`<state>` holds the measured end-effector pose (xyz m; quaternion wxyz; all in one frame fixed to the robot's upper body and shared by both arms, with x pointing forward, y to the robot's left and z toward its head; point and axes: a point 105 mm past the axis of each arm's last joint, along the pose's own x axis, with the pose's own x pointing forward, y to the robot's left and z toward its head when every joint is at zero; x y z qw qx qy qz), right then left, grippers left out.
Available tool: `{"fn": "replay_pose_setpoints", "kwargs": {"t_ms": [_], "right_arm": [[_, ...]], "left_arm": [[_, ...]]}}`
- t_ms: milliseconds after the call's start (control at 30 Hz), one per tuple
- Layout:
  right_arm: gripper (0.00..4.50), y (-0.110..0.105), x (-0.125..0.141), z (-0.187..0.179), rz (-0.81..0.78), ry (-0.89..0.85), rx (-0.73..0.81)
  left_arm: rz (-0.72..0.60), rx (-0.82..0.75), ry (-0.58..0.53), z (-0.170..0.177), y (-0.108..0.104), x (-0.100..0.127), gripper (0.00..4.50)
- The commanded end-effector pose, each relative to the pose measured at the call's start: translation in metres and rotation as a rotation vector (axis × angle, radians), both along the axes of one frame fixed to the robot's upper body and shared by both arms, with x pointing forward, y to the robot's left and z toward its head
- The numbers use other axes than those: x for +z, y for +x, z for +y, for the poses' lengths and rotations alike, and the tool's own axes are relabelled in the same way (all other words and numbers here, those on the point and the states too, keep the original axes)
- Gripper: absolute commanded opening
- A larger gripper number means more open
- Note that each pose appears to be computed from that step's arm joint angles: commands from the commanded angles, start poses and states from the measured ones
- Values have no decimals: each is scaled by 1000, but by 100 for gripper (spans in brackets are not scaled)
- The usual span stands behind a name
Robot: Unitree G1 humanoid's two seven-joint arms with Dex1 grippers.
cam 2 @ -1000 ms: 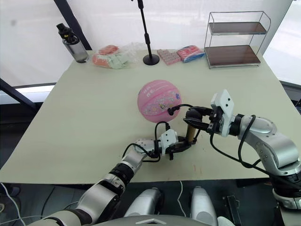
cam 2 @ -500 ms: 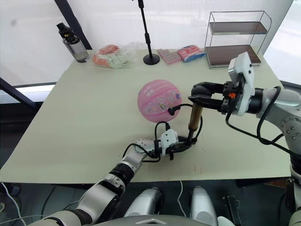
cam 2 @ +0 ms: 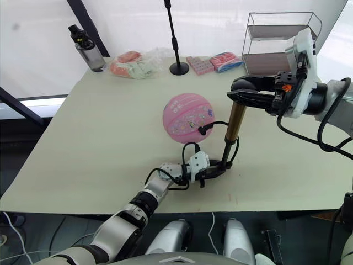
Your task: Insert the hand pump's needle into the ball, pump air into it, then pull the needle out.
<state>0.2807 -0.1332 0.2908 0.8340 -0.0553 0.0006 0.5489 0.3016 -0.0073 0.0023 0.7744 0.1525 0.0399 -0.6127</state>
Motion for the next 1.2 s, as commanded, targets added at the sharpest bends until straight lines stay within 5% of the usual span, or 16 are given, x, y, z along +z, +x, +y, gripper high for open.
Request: {"fn": "replay_pose_setpoints", "kwargs": {"t_ms": [33, 367, 800, 1200], "right_arm": [[169, -8, 23, -5, -127, 36, -21], [169, -1, -69, 6, -11, -58, -47], [169, -2, -150, 13, 58, -145, -83], [169, -5, -156, 18, 54, -126, -91]], "left_arm": [[110, -26, 101, 10, -20, -36, 107], [105, -21, 103, 11, -19, -36, 107], [105, -15, 103, 12, -19, -36, 107], [105, -20, 107, 13, -19, -36, 107]]}}
